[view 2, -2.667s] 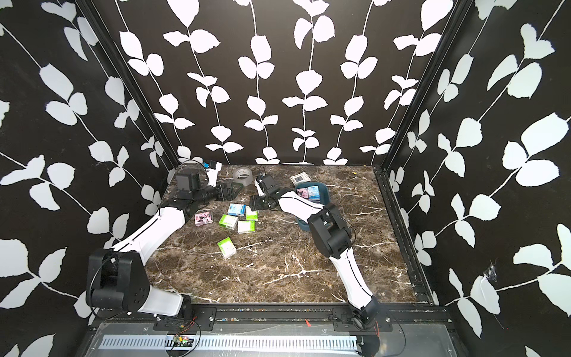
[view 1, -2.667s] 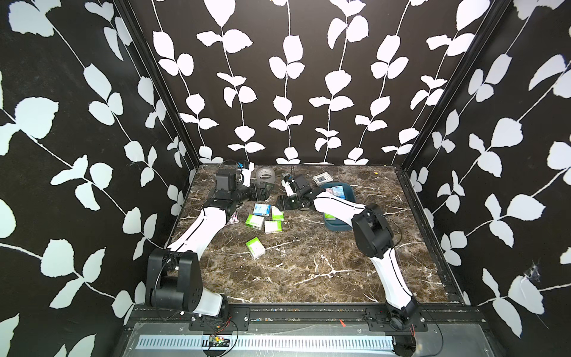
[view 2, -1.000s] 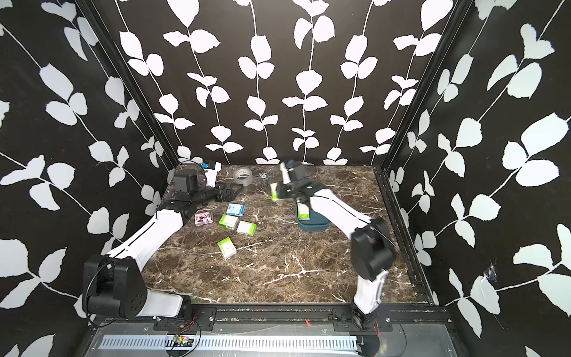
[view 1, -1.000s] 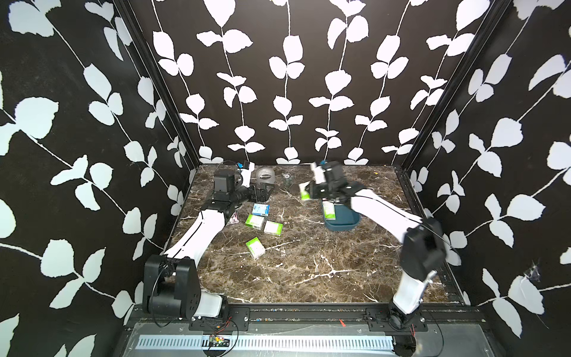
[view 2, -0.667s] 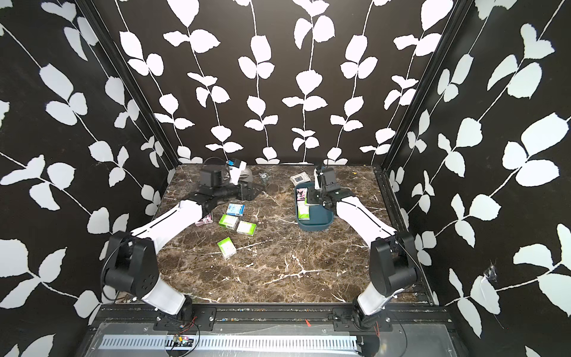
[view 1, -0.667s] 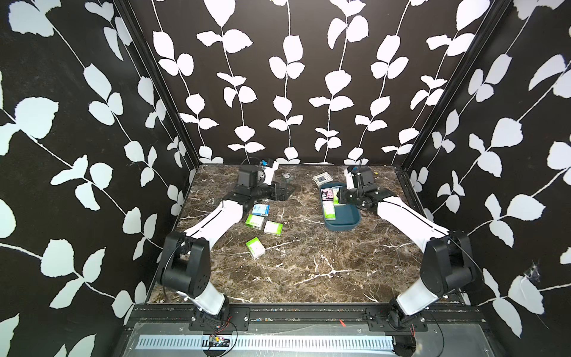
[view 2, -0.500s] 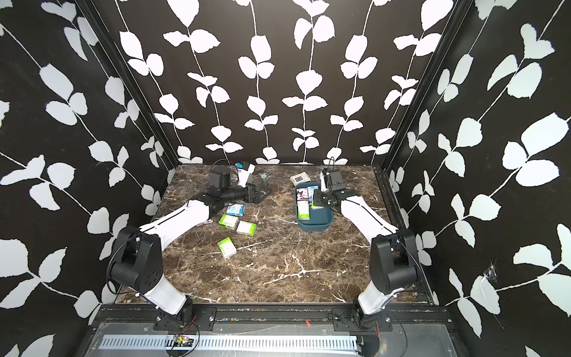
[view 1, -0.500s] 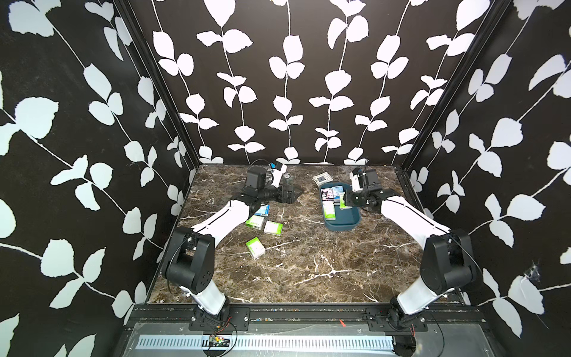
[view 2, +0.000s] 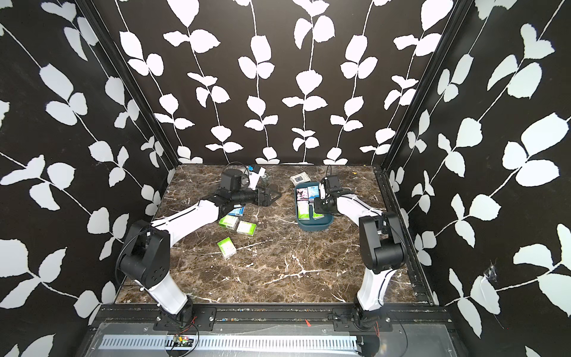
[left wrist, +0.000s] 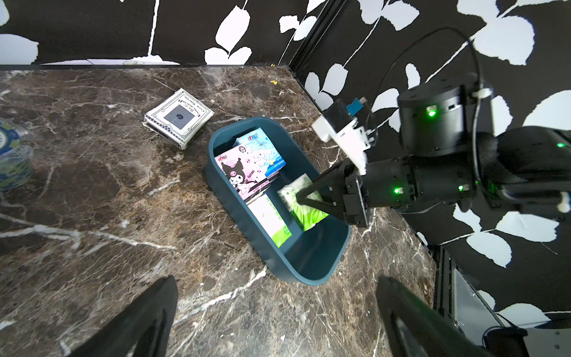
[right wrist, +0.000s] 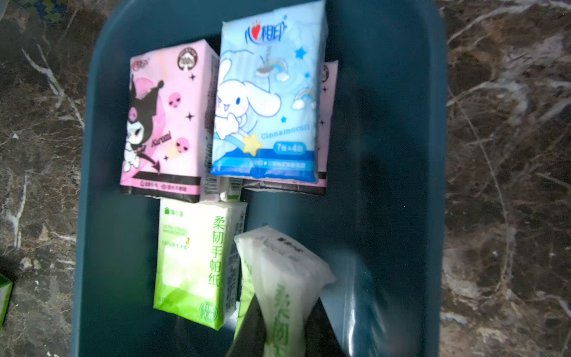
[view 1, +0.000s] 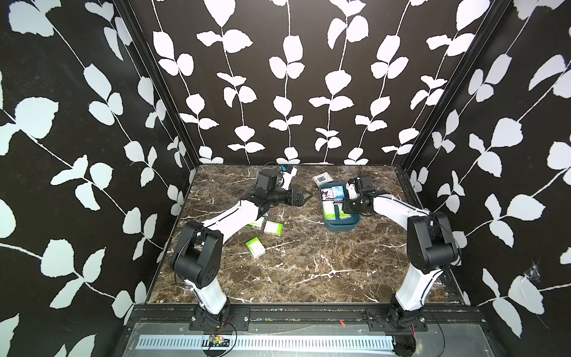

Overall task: Put the pocket tissues into the storage box
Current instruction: Place the pocket tissues in the storage box.

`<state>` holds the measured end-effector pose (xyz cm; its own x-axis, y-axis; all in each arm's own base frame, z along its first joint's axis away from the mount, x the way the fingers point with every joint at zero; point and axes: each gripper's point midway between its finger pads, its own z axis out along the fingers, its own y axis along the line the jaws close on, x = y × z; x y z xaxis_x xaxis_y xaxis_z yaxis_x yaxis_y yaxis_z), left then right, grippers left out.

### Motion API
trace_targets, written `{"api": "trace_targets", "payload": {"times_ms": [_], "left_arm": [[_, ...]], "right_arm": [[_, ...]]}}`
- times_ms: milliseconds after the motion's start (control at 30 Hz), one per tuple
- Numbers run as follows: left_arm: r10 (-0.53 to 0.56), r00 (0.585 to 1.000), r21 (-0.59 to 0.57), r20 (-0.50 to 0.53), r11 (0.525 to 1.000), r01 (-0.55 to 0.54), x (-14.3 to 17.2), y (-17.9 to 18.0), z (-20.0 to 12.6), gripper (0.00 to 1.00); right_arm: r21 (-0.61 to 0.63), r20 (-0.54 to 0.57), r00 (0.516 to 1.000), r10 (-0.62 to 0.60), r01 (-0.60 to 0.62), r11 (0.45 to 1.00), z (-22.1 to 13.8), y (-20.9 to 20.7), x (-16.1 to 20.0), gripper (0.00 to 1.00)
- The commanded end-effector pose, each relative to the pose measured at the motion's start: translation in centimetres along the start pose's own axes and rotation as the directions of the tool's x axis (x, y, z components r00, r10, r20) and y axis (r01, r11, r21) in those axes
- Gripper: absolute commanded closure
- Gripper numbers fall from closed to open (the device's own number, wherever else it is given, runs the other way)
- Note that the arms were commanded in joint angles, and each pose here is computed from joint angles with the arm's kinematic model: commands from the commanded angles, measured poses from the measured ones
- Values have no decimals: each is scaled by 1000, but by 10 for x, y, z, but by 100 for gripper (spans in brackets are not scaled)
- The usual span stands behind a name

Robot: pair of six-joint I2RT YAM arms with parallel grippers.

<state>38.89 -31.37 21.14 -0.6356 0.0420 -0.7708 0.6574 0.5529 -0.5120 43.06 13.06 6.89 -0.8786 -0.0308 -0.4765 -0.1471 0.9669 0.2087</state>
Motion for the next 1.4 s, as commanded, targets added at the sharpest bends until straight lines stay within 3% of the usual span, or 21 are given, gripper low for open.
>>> {"api": "trace_targets", "payload": {"times_ms": [0,567,800,1367], "left_arm": [[29,998,6,52,1000,-29,-19,-8,-3,1],[57,997,-19,45,998,-56,-19,-8,-7,1],[53,997,-22,48,998,-52,-19,-7,-8,1],[73,996,-41,55,997,-71,-24,-6,-10,1]], "right_arm": [[-27,43,999,-6,8,1000,3,8,-19,94],[-72,25,998,51,-49,996,29,12,-18,89],[-77,18,998,54,-52,996,30,13,-17,73],[-90,58,997,48,-43,995,10,26,-41,57]]}}
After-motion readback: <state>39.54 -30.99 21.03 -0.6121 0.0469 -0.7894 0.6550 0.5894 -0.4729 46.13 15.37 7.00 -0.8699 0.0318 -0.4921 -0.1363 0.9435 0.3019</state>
